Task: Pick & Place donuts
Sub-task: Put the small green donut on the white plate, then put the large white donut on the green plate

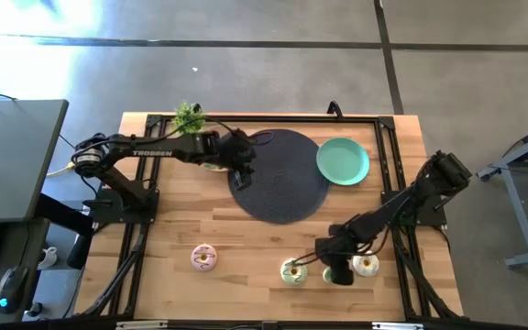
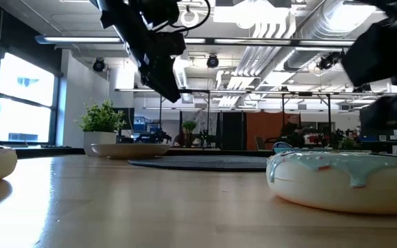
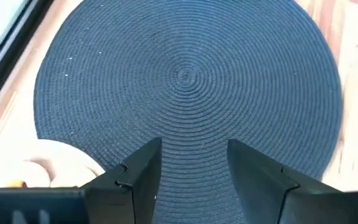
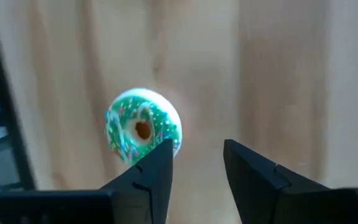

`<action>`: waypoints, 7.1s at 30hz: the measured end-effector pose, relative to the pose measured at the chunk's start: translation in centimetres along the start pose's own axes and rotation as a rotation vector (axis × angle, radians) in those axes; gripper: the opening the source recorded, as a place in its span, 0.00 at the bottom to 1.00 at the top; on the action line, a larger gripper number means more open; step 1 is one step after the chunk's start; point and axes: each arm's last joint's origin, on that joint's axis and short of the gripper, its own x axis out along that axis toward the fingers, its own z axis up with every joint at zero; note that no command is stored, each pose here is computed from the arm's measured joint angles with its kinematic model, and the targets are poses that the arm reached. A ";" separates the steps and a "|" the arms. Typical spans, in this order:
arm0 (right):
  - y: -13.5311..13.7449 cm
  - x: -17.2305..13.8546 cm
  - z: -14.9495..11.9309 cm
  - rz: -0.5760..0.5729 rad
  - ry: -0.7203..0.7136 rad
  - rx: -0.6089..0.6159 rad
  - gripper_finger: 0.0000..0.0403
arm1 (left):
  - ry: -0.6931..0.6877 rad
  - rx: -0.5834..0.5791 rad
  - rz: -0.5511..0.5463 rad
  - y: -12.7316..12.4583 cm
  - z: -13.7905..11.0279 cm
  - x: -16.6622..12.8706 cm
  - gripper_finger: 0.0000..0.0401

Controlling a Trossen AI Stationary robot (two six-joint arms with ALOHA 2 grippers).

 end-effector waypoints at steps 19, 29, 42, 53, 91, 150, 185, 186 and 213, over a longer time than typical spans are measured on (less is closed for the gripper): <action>0.8 -2.2 -0.5 0.054 -0.096 -0.025 0.35 | 0.004 -0.015 0.012 0.1 0.0 0.0 0.45; 1.4 0.7 -0.8 0.064 -0.015 -0.056 0.35 | 0.006 -0.014 0.033 0.2 -0.1 0.0 0.45; 0.9 0.9 -0.4 0.059 -0.014 -0.012 0.13 | 0.005 -0.029 0.037 0.2 -0.1 0.0 0.45; -0.8 0.0 1.4 0.084 -0.029 0.067 0.01 | 0.006 -0.084 0.077 0.5 1.3 -3.8 0.45; -25.2 -10.5 30.1 -0.358 -1.136 0.128 0.00 | -0.190 -0.044 0.336 1.9 6.5 -18.4 0.45; -5.1 -25.4 10.2 -0.459 -0.170 0.160 0.31 | -0.187 -0.077 0.013 1.0 6.6 -18.0 0.45; -4.8 -3.3 -7.5 -0.032 0.176 0.253 0.31 | -0.027 -0.046 -0.120 -4.8 0.7 -7.7 0.45; -4.8 -3.2 -7.6 -0.031 0.177 0.252 0.31 | -0.035 -0.047 -0.122 -4.8 0.7 -7.8 0.45; -3.6 -3.1 -8.2 -0.002 0.193 0.208 0.31 | -0.036 -0.020 -0.098 -4.8 0.7 -7.8 0.45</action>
